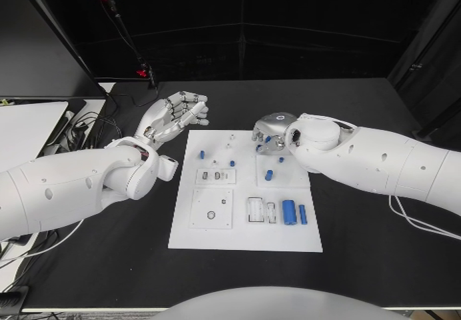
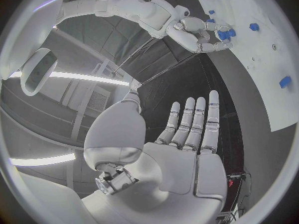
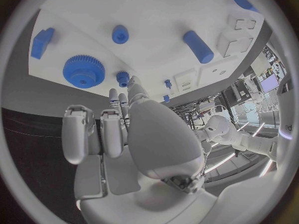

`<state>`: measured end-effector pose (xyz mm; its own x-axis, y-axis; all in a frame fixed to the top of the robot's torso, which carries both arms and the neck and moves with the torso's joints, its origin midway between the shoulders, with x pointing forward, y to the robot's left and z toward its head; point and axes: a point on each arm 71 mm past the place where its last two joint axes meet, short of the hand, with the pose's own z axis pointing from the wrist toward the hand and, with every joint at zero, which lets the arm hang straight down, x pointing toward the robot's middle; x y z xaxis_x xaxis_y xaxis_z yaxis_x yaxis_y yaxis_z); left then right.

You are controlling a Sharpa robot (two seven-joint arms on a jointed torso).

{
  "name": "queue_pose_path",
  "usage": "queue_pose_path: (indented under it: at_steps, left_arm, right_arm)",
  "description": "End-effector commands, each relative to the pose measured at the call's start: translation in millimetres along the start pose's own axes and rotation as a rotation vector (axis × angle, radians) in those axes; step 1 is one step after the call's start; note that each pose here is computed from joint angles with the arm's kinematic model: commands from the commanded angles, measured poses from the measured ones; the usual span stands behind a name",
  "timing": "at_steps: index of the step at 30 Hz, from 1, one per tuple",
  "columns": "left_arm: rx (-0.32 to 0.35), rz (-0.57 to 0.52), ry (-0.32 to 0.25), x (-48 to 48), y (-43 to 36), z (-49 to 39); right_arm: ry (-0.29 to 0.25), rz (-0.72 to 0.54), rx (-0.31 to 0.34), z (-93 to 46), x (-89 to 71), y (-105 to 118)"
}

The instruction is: Assemble the parts on the task board

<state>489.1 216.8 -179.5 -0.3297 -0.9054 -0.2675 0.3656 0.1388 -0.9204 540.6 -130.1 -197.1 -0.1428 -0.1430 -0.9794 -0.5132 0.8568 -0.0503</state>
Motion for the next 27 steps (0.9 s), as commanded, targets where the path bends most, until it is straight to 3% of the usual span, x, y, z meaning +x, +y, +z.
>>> queue_pose_path:
  at_steps: [1,13,27]
  left_arm:
    - [0.117,-0.004,0.012,1.5,-9.3,0.4]
    - [0.117,-0.003,0.011,1.2,-9.2,0.3]
    - [0.114,-0.002,0.011,0.7,-8.7,0.6]
  right_arm:
    - [0.037,0.005,0.018,1.0,1.4,-1.2]
    - [0.074,0.000,0.036,3.5,4.1,-1.0]
    - [0.070,0.001,0.026,6.8,4.2,1.2]
